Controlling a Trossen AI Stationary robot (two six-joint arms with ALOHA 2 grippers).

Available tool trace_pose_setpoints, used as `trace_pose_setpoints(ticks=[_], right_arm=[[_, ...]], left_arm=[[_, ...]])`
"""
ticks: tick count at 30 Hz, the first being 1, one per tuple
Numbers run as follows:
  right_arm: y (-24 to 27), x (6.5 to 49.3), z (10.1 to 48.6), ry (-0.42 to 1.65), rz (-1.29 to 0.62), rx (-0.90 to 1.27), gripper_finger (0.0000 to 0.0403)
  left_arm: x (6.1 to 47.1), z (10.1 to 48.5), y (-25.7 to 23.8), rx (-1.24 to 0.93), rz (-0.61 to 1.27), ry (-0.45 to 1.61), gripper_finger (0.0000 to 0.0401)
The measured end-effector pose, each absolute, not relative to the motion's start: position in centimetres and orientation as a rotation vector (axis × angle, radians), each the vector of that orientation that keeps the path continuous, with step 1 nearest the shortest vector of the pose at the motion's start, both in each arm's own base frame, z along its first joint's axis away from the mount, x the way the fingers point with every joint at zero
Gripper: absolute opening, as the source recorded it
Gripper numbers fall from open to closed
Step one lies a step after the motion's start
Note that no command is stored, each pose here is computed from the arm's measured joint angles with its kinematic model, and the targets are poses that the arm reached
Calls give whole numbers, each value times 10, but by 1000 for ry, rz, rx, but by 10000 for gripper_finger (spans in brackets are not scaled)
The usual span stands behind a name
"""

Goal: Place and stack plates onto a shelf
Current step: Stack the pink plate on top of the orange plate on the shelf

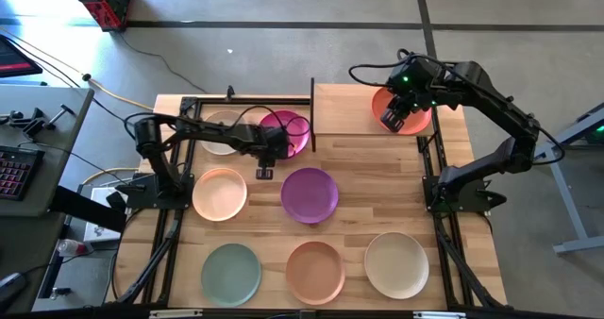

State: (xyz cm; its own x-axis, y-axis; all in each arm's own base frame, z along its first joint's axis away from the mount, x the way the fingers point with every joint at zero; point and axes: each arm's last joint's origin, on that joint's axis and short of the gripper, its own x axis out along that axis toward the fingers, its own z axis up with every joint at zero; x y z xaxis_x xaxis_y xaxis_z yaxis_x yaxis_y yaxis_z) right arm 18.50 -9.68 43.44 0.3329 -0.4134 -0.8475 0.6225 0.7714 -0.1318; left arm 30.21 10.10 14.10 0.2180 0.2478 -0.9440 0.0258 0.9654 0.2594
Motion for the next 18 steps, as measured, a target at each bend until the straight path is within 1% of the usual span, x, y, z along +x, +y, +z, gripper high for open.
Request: trace_pose_setpoints(ticks=[4,7,14,18], right_arm=[[-97,185,434,1028,-685,233,113],[-97,185,434,1028,-685,233,113],[-97,185,434,1028,-684,233,113],[-97,185,434,1028,-685,233,113]], left_arm=[[303,138,101,238,157,1352,103],[303,138,101,232,162,1352,81],[303,140,101,250,178,1350,15],[303,140,100,283,209,1367,6]])
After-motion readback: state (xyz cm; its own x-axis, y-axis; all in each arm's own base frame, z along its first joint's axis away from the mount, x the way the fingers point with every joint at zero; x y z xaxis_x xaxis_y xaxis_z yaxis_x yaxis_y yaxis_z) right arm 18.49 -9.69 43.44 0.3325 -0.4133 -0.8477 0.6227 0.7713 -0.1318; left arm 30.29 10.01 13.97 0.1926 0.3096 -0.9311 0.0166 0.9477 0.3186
